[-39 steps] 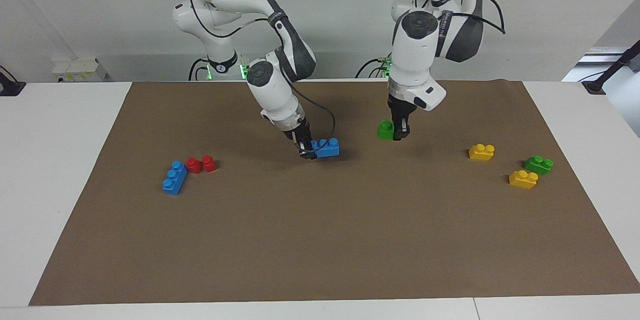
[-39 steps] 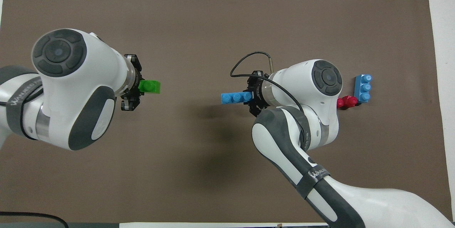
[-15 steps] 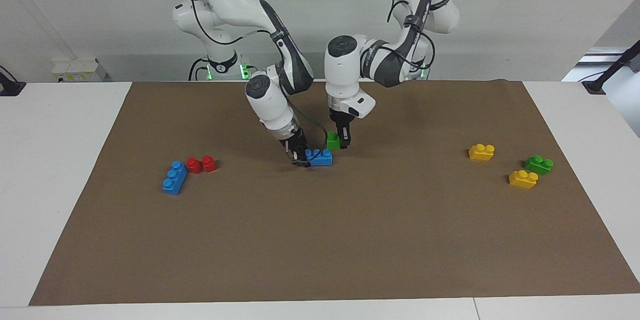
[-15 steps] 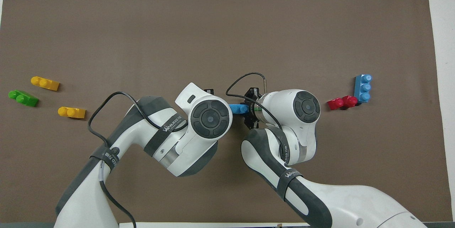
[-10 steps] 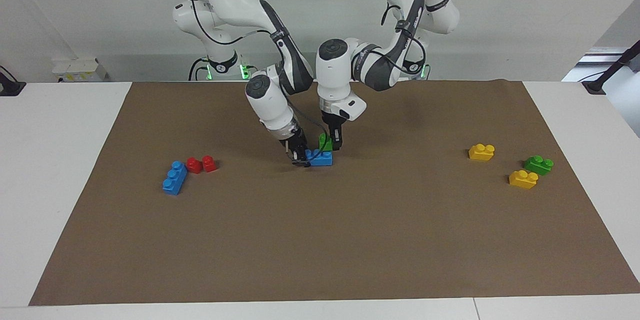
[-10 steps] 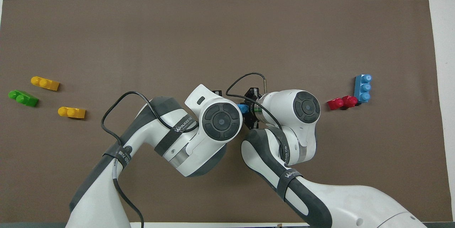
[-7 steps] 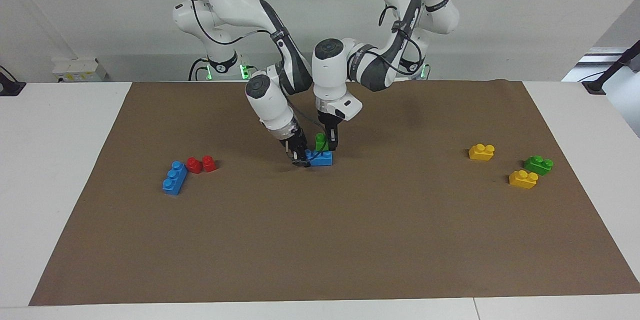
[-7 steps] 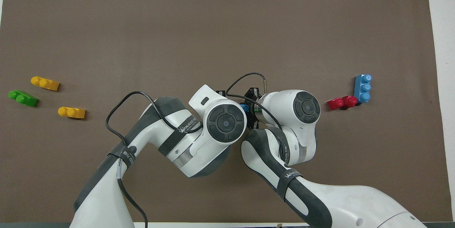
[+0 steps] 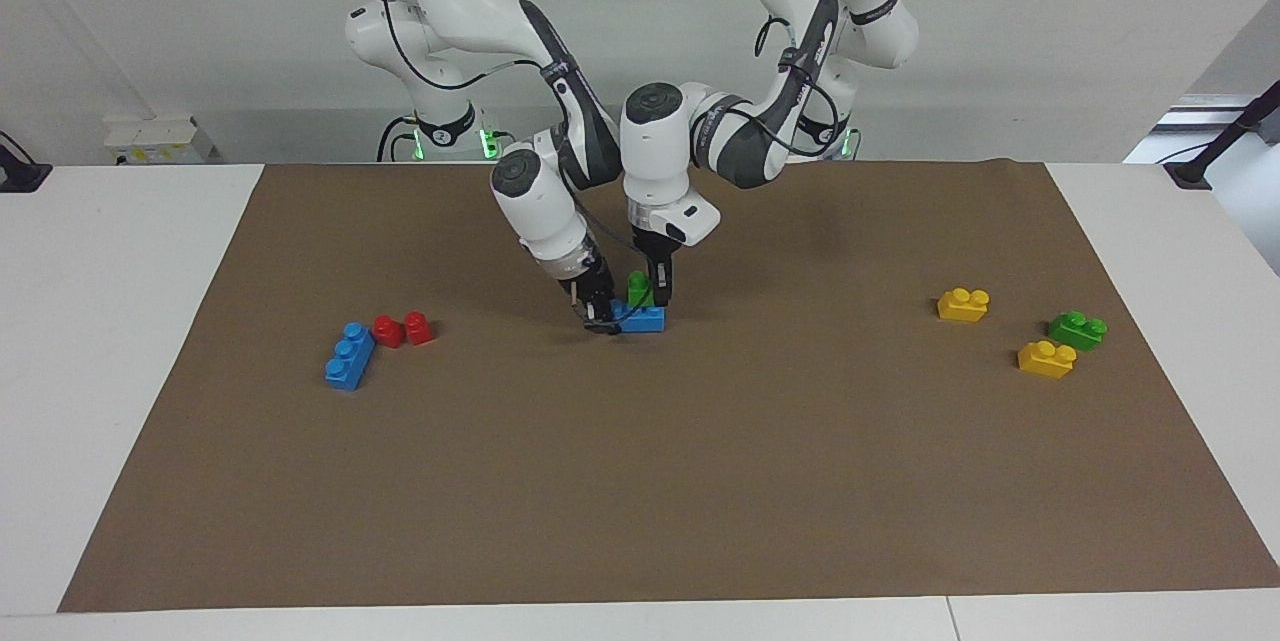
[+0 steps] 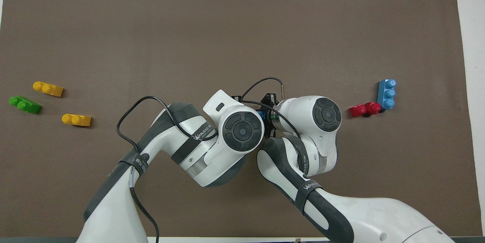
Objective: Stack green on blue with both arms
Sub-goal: 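Press the green brick onto the blue brick held by the right gripper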
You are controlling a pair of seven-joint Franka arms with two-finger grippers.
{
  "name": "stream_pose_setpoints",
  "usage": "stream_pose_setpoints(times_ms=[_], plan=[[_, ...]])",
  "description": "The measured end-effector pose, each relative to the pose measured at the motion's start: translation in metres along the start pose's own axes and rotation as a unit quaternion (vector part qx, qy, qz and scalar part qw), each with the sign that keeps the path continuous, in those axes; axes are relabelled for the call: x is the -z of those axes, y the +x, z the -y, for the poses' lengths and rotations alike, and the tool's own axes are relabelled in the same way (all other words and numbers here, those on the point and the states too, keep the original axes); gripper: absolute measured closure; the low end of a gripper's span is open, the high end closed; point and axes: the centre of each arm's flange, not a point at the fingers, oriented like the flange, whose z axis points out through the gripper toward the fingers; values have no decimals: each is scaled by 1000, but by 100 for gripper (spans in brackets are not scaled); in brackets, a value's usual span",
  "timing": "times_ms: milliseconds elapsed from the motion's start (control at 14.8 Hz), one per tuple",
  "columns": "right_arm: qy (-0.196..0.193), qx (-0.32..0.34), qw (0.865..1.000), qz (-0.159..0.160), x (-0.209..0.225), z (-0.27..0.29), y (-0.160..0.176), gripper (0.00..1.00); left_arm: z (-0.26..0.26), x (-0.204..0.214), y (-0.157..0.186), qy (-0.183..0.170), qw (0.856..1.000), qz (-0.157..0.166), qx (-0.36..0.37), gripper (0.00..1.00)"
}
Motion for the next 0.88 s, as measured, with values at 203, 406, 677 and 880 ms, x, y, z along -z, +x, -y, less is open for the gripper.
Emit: stream_pose_setpoints(times_ms=[203, 406, 677, 880], plan=[[0, 0, 1000, 0, 0, 0, 0, 65, -1, 0, -1, -3, 1000, 2, 2, 66], [0, 0, 1000, 0, 0, 0, 0, 65, -2, -3, -1, -5, 1000, 1, 3, 66], [0, 2, 1000, 0, 0, 0, 0, 65, 0, -13, -6, -15, 1000, -5, 2, 66], [1, 4, 1000, 0, 0, 0, 0, 65, 0, -18, -7, -15, 1000, -8, 1, 66]])
